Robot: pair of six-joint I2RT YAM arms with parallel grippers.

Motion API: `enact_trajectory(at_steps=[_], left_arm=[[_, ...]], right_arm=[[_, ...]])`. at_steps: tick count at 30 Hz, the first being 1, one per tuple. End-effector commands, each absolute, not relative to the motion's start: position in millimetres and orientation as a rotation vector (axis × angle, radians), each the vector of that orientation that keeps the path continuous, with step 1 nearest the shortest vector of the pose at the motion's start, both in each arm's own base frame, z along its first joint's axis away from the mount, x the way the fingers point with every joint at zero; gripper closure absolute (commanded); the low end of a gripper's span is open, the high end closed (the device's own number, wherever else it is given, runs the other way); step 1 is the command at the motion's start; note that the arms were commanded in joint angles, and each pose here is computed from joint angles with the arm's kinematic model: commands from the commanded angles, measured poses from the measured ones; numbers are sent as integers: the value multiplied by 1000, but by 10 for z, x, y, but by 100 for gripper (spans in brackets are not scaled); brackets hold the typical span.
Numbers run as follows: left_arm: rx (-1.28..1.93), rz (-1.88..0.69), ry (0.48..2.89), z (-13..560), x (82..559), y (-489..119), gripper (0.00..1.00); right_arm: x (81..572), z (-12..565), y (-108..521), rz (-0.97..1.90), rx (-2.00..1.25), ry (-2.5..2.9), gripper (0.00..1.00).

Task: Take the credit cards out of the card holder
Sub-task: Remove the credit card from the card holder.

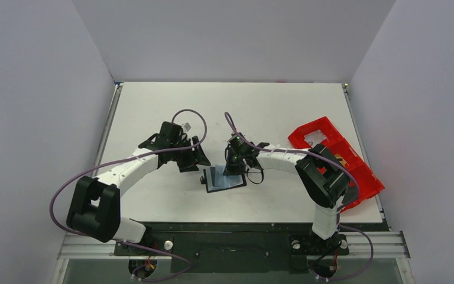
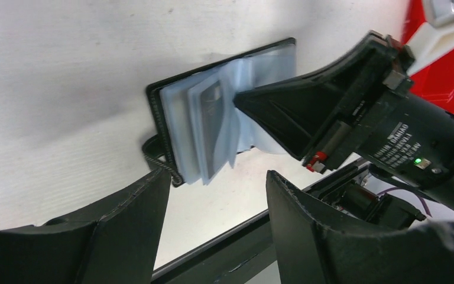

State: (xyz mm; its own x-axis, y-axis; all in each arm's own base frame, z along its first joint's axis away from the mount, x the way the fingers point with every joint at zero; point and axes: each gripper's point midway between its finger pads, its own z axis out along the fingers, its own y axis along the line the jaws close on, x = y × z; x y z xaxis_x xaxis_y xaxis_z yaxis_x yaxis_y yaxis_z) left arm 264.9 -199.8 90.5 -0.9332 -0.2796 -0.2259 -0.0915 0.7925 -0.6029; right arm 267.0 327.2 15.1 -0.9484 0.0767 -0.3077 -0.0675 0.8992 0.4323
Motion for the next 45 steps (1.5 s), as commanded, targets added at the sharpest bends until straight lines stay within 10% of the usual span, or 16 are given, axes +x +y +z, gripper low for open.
enact_trajectory(at_steps=[1, 45], left_arm=[[-185, -918, 2634, 1110, 2759, -2229, 42], [-134, -904, 2749, 441, 2901, -2685, 86]], right_arm=[[2572, -182, 3172, 620, 37, 2802, 100], [2661, -79, 3108, 689, 80, 2763, 100]])
